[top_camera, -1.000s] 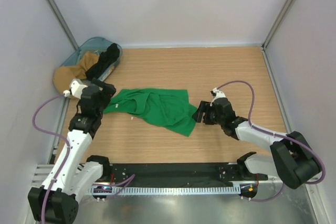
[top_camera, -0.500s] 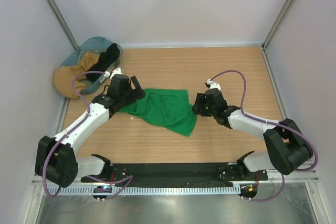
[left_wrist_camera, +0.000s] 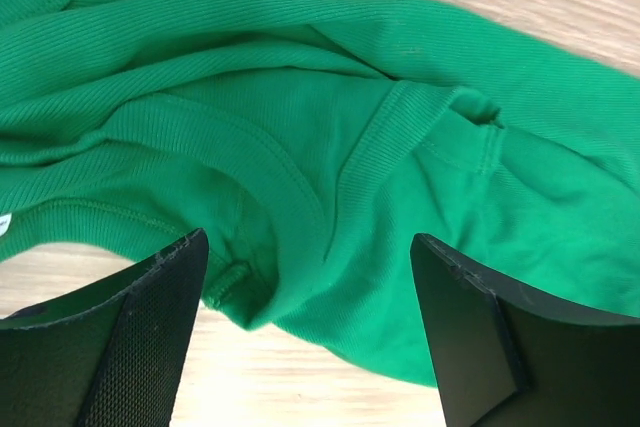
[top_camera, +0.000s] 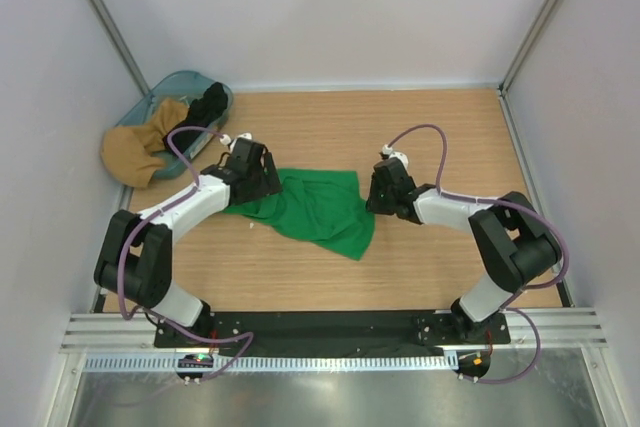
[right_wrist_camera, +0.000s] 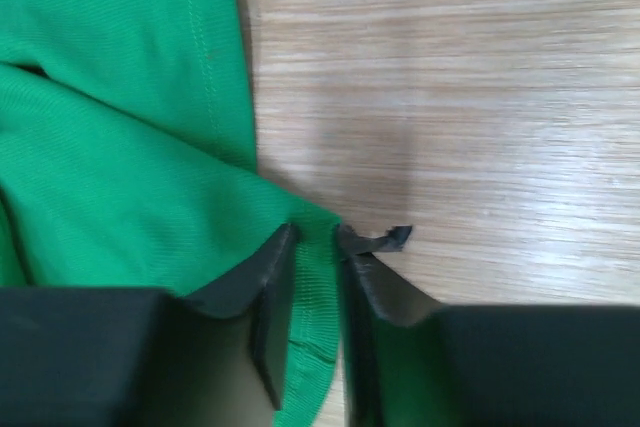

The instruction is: Fold and stack the tank tops

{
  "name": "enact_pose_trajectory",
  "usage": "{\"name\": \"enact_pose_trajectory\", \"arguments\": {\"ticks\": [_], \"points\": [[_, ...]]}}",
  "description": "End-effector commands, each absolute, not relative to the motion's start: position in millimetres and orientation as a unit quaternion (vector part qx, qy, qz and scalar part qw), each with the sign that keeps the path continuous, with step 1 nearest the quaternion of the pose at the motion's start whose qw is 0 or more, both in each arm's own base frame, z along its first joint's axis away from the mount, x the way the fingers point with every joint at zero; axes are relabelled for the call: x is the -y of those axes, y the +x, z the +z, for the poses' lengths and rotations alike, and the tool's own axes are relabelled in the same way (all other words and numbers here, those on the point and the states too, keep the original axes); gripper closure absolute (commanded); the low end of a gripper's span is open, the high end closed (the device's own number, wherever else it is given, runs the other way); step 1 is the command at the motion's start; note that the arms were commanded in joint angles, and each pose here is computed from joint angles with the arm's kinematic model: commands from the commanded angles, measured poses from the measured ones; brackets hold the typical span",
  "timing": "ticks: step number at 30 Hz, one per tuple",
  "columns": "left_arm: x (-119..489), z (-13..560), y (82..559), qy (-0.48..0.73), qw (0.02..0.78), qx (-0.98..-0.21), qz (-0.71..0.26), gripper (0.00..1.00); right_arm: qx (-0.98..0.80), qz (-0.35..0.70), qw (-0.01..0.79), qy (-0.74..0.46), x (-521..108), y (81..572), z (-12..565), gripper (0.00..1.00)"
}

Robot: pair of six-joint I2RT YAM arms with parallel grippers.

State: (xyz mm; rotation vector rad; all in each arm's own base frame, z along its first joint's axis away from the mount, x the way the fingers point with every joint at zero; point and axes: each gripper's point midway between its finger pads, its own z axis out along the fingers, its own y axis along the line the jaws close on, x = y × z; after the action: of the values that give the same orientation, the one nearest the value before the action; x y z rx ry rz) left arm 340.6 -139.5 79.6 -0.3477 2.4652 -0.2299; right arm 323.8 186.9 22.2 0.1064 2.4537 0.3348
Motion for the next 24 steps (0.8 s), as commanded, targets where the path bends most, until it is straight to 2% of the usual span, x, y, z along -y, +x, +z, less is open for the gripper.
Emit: {"name": "enact_pose_trajectory", "arguments": {"ticks": [1,2,3,4,6,7,9,10,12,20,24], "points": [[139.6,83.4,350.1,-0.114,0.321,-0.937,-0.077,0.23,-0.934,0.145,0.324,0.04,-197.5,331.5,25.9,0.73],[142.9,81.2,349.1,-0.11,0.317,-0.938,-0.085,0.27,-0.934,0.146,0.324,0.038,-198.4,330.8,25.5,0.79],[144.4,78.1,348.4,-0.109,0.314,-0.939,-0.089,0.3,-0.933,0.146,0.327,0.038,-197.8,331.7,25.7,0.92],[146.6,77.3,348.2,-0.107,0.312,-0.939,-0.095,0.36,-0.931,0.145,0.333,0.039,-196.8,332.1,29.2,0.98],[152.3,76.2,346.7,-0.104,0.307,-0.94,-0.11,0.43,-0.93,0.132,0.34,0.039,-188.8,329.3,28.4,0.99],[153.5,75.9,346.0,-0.102,0.305,-0.94,-0.114,0.53,-0.927,0.131,0.349,0.042,-184.8,327.4,33.9,0.99],[154.0,76.5,345.5,-0.104,0.305,-0.94,-0.117,0.64,-0.922,0.117,0.365,0.048,-176.8,327.7,39.1,0.99],[154.7,76.7,345.1,-0.103,0.305,-0.939,-0.118,0.8,-0.917,0.116,0.377,0.052,-173.3,328.3,47.4,0.99],[152.3,83.5,348.8,-0.112,0.31,-0.936,-0.126,1.0,-0.912,0.096,0.393,0.068,-159.5,332.9,55.4,0.99],[125.3,156.5,367.7,-0.188,0.35,-0.883,-0.249,1.0,-0.883,0.116,0.431,0.148,-115.6,363.2,114.5,0.99],[114.2,186.4,347.5,-0.196,0.374,-0.869,-0.258,1.0,-0.861,0.149,0.469,0.13,-119.9,355.7,157.6,0.99]]}}
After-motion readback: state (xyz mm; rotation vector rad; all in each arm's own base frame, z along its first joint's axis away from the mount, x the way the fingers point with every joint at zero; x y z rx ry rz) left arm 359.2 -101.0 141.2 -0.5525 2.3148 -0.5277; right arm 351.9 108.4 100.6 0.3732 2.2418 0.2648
